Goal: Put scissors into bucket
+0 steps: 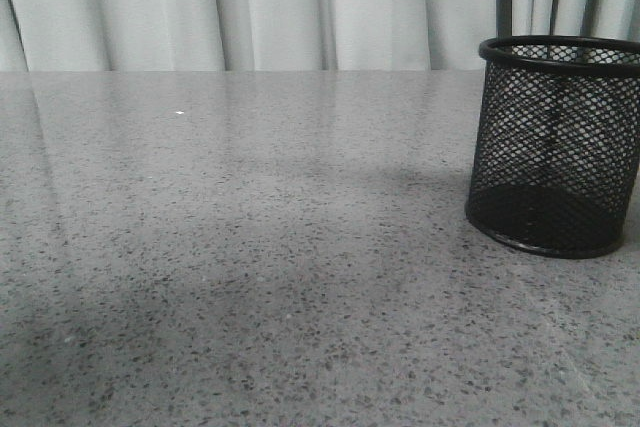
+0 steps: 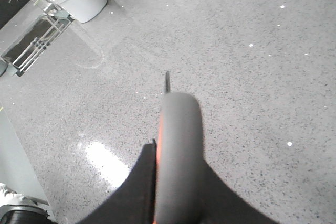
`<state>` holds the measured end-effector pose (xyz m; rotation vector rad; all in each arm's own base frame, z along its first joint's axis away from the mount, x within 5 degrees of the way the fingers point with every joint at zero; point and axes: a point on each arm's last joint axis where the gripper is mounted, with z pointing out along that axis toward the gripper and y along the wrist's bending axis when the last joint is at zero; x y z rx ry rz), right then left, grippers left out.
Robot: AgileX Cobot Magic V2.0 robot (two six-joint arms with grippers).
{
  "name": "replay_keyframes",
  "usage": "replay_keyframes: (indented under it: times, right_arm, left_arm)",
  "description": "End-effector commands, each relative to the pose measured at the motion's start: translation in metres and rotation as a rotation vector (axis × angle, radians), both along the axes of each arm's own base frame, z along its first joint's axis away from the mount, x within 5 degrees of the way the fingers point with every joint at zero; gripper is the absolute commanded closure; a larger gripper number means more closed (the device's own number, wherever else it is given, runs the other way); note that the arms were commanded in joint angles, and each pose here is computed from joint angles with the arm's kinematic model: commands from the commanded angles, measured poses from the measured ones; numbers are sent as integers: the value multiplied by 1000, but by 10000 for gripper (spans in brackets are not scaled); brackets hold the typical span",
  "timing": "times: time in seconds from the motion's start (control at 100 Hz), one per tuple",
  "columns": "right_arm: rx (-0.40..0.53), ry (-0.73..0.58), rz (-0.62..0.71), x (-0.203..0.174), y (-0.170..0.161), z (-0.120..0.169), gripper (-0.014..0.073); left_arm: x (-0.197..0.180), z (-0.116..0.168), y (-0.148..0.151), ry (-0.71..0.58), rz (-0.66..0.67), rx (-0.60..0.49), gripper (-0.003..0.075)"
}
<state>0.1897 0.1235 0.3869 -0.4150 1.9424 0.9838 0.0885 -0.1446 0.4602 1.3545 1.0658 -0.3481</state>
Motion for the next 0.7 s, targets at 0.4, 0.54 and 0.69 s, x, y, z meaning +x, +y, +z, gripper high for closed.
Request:
replay_keyframes:
  times: [0.4,0.54,0.69]
  right_arm:
    - [-484,116,-70,-25,-51,86,638]
    - [-470,103,-139,-31,-56,97,638]
    - [-482,107,-164,-49,-62,91,638]
  left_arm:
    - [-38,-3,64,296,172,-98,741]
    - [-30,-20,59,317,212,-93,741]
    - [-24,-33,53,315,218,-105,741]
